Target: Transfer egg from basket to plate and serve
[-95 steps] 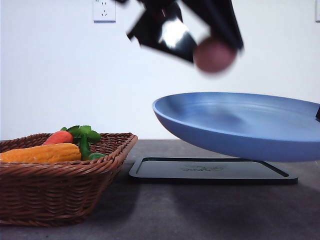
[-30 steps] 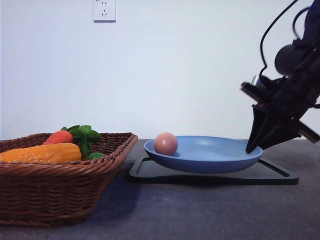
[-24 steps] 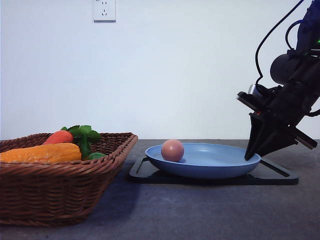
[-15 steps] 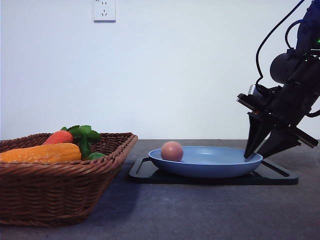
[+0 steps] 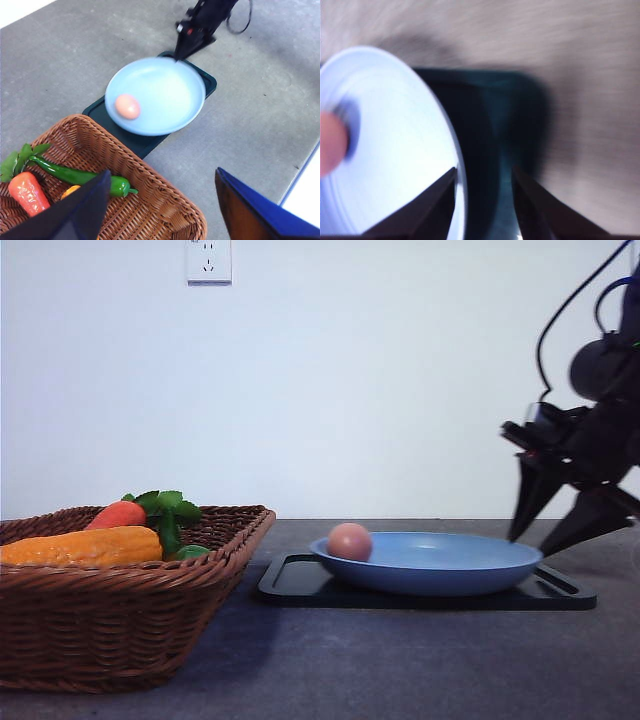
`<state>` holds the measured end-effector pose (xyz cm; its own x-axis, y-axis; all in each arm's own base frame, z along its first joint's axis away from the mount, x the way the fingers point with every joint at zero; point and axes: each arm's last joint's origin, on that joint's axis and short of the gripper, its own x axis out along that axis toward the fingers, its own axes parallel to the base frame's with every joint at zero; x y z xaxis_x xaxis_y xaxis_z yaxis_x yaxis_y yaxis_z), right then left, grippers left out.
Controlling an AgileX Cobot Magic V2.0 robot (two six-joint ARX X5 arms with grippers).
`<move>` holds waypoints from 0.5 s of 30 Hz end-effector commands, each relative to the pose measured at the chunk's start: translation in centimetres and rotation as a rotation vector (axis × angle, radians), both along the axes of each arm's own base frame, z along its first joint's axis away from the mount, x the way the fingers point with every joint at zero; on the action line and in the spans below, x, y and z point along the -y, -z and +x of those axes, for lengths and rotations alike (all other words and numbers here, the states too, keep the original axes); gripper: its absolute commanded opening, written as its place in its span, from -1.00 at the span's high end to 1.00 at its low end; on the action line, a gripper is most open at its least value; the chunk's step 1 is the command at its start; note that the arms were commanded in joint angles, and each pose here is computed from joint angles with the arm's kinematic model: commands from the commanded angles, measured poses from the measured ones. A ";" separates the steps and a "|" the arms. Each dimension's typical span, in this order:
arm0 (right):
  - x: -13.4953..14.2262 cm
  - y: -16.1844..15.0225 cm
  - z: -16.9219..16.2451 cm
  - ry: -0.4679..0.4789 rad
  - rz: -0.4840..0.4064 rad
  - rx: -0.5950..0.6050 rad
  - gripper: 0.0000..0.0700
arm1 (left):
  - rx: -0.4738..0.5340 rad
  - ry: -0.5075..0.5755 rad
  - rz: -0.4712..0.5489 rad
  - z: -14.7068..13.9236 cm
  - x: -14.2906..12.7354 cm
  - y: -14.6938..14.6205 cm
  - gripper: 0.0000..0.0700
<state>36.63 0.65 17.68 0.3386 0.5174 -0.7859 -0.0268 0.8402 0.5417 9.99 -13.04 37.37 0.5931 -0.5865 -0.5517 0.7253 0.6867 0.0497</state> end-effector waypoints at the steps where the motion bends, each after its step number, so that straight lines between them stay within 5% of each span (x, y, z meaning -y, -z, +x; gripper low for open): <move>1: 0.9 -1.0 0.1 0.026 0.001 0.016 0.36 | 0.007 -0.004 -0.015 0.1 0.3 -0.4 -0.21; 7: 2.6 -3.3 -1.4 0.025 -0.016 0.037 0.58 | 0.033 -0.069 0.031 1.0 1.2 0.1 0.12; 12: 2.5 -6.5 -3.2 0.014 -0.031 0.101 0.96 | 0.037 -0.108 0.114 2.4 2.2 1.1 0.72; 15: 1.7 -8.9 -4.6 -0.011 -0.059 0.174 1.00 | 0.020 -0.139 0.164 3.8 2.6 1.9 1.00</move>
